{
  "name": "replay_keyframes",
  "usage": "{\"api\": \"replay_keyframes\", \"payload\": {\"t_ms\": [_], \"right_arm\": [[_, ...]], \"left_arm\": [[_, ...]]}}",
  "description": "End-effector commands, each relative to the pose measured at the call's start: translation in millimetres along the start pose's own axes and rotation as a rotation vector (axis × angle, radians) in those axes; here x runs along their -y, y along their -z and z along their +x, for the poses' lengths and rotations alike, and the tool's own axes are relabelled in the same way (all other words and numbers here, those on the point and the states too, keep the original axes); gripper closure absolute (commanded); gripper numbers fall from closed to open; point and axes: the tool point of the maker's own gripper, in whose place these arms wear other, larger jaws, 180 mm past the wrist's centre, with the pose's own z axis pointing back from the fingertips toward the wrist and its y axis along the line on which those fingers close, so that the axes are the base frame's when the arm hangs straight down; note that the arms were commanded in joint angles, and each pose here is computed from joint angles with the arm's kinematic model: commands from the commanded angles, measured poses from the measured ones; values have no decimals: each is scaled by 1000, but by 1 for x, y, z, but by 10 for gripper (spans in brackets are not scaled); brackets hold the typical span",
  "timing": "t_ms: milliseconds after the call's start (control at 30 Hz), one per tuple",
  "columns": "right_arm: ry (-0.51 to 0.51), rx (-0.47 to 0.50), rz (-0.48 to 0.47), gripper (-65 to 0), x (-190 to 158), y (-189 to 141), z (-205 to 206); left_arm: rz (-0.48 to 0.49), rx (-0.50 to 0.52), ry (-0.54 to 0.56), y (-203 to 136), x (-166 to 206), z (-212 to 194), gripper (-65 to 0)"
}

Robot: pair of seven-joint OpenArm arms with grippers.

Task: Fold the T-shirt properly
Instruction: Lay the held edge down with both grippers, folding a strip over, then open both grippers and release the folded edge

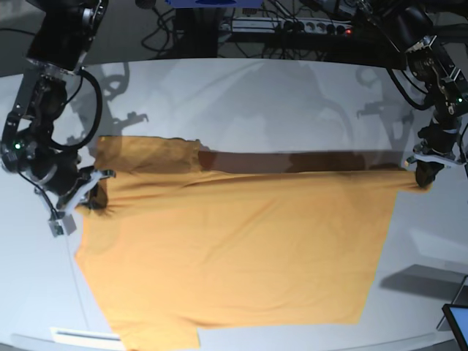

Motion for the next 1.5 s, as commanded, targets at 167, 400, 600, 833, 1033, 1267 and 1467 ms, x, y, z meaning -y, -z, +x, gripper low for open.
{"api": "replay_keyframes", "payload": {"t_ms": [167, 400, 600, 833, 1033, 1267, 1467], "right_arm": [[-13, 33, -25, -3, 11, 7, 19], [13, 38, -14, -3, 14, 15, 18], [21, 42, -10, -3, 17, 21, 27], [39, 46, 1, -3, 20, 29, 38], [43, 45, -8, -3, 29, 30, 45], [70, 48, -20, -3, 46, 36, 43], [47, 46, -24, -3, 50, 38, 51]], "left_arm": [[-1, 92, 15, 7, -2, 40, 0], [-38, 70, 50, 25, 8, 49, 0], [17, 44, 107, 37, 3, 51, 0], [20, 50, 110, 43, 8, 56, 0], [16, 27, 53, 57, 4, 52, 0], [-47, 25, 105, 75, 32, 55, 0], [-74, 31, 99, 86, 45, 62, 0]]}}
